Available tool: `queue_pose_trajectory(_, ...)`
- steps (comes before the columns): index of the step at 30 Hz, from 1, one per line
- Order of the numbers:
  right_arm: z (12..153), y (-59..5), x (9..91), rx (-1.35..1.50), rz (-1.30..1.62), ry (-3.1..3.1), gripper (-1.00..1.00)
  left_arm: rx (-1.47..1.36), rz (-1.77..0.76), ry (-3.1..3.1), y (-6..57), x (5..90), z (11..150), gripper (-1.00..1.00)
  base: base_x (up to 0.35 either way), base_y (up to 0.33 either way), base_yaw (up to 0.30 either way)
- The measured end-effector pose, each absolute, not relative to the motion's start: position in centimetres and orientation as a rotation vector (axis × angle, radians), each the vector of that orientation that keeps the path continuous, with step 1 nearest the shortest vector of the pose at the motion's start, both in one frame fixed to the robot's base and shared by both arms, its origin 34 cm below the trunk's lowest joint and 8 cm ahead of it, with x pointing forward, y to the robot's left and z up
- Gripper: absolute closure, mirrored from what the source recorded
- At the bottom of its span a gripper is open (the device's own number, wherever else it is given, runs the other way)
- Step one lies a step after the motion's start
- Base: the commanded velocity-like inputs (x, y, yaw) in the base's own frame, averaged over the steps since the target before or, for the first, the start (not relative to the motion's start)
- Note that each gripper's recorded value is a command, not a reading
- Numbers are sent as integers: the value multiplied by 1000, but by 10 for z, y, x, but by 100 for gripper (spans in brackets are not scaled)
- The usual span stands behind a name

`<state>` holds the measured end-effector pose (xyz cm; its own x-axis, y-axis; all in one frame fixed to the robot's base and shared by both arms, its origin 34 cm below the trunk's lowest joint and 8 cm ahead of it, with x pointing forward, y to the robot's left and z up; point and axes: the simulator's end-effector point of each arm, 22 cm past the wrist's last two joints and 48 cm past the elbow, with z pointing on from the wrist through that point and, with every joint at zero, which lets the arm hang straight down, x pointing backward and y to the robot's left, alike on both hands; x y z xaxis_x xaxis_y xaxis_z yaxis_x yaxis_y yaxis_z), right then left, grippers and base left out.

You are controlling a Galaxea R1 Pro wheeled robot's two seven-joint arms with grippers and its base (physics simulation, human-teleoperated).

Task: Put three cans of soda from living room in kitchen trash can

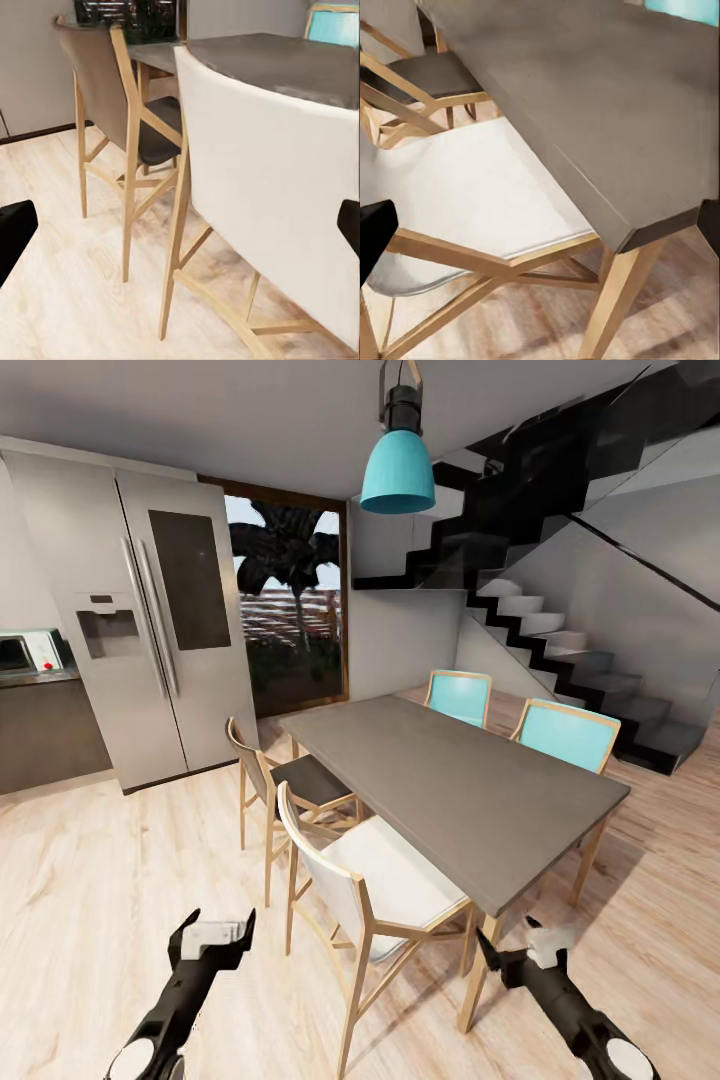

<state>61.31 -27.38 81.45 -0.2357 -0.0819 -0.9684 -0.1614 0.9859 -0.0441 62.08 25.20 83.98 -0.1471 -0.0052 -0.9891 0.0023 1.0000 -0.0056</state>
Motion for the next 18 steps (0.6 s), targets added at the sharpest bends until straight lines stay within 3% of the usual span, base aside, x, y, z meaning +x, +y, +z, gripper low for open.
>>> queue_pose_trajectory(8,850,-281,596,-177,47,1727,-100,9,-1,1694,252,586,832,-100,0,0,0)
queue_pose_trajectory(18,817,-336,573,-44,0,1725,-100,9,-2,1771,255,543,764,-100,0,0,0)
